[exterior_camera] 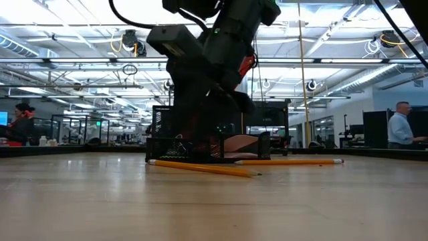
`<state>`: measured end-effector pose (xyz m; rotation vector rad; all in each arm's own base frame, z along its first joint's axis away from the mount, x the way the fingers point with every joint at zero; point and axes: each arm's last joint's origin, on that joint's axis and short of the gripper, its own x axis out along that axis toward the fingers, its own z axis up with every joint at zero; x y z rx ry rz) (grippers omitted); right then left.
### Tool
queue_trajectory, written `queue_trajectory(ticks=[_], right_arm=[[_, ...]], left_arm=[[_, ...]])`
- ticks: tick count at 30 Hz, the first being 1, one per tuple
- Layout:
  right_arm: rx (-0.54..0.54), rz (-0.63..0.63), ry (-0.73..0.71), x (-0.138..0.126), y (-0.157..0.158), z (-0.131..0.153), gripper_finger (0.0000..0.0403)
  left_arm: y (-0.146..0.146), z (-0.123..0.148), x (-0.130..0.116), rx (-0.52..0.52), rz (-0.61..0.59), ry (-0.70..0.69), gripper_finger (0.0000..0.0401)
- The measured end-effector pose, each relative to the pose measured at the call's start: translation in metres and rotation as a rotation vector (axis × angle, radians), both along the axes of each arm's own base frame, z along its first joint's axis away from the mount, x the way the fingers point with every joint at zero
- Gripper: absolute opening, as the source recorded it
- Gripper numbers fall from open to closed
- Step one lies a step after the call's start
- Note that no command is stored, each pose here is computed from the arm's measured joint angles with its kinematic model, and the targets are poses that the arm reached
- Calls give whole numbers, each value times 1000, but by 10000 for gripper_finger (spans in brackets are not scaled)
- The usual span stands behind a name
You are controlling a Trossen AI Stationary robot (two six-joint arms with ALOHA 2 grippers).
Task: Pick and place office supplies into organizer
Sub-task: Put the bottom yellow pencil into the desk organizer
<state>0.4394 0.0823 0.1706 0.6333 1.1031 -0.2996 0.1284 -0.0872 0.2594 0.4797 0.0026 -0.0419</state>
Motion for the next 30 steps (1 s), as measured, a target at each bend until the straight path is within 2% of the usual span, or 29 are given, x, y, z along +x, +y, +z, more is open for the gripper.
queue_trajectory(ticks=[9, 14, 18, 27, 30], right_arm=[[-35, 18, 33, -6, 10, -2, 164], [-60, 20, 28, 2, 9, -22, 164], [-35, 10, 41, 8, 3, -36, 164], [-63, 41, 92, 4, -1, -41, 163], [-84, 62, 130, 0, 2, -43, 152]], left_arm=[[0, 0, 0, -7, 0, 4, 93], [0, -1, 0, -7, 0, 5, 93], [0, -1, 0, -7, 0, 5, 93], [0, -2, 0, 5, 1, 13, 93], [0, -2, 0, 8, 1, 12, 93]])
